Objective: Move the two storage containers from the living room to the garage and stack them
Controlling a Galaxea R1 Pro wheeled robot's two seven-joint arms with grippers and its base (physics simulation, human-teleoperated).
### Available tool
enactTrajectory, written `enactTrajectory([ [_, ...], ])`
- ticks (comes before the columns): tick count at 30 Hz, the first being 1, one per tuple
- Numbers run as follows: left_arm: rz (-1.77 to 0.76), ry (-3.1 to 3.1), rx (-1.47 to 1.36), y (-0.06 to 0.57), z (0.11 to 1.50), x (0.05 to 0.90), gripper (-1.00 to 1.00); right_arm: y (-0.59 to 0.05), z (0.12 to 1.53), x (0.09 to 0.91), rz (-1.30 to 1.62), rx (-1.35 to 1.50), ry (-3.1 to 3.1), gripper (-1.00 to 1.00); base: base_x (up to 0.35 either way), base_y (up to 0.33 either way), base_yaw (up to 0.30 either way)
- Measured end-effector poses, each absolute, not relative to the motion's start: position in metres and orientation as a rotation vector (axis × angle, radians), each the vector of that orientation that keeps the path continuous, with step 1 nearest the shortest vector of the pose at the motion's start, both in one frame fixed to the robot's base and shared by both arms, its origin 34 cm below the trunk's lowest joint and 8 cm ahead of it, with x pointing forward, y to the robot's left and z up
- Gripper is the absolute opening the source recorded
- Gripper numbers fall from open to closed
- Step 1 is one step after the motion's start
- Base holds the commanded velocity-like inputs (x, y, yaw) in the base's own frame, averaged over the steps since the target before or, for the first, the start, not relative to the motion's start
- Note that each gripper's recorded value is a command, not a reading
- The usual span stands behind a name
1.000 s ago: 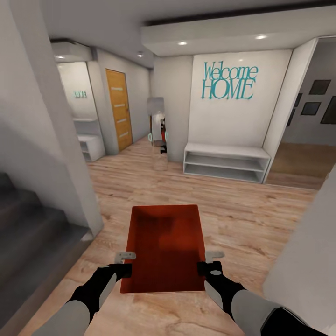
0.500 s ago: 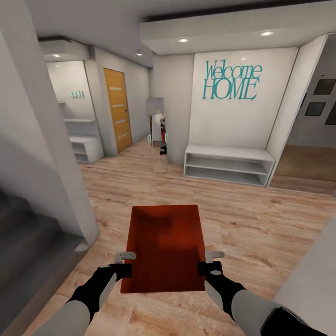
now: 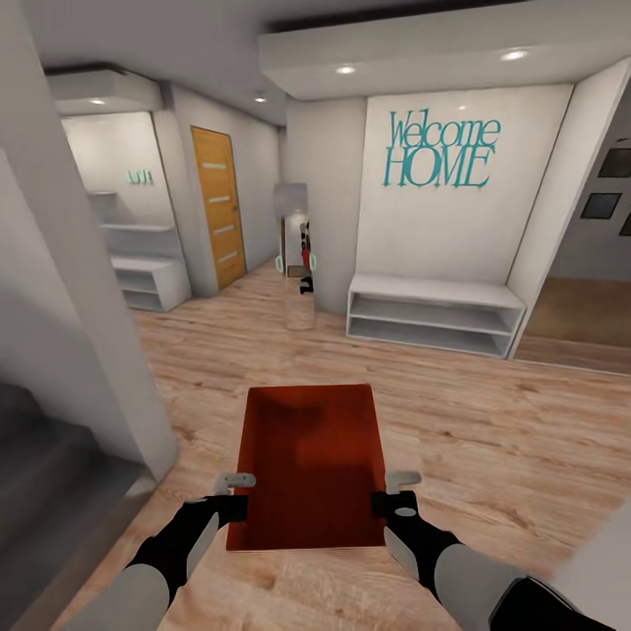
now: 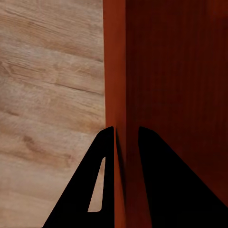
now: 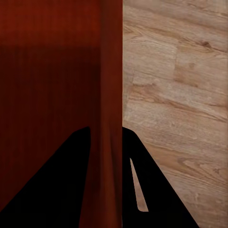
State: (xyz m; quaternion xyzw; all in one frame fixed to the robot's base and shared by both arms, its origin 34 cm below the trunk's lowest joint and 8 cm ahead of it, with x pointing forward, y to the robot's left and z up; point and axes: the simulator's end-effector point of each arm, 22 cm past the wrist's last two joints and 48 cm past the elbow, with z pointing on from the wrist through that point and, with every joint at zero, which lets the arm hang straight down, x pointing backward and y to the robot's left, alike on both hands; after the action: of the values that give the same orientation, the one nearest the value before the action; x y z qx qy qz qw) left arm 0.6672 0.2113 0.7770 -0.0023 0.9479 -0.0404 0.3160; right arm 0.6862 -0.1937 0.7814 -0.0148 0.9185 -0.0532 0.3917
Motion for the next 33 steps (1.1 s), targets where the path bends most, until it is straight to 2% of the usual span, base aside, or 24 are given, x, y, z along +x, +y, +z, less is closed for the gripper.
enactTrajectory([
  [33,-0.107,2.496,-0.006,0.2113,0.777,0.6672,-1.0,-0.1937,0.7815,0.6862,-0.135,-0.038,2.332,-1.0,0.321,0.0,0.001],
])
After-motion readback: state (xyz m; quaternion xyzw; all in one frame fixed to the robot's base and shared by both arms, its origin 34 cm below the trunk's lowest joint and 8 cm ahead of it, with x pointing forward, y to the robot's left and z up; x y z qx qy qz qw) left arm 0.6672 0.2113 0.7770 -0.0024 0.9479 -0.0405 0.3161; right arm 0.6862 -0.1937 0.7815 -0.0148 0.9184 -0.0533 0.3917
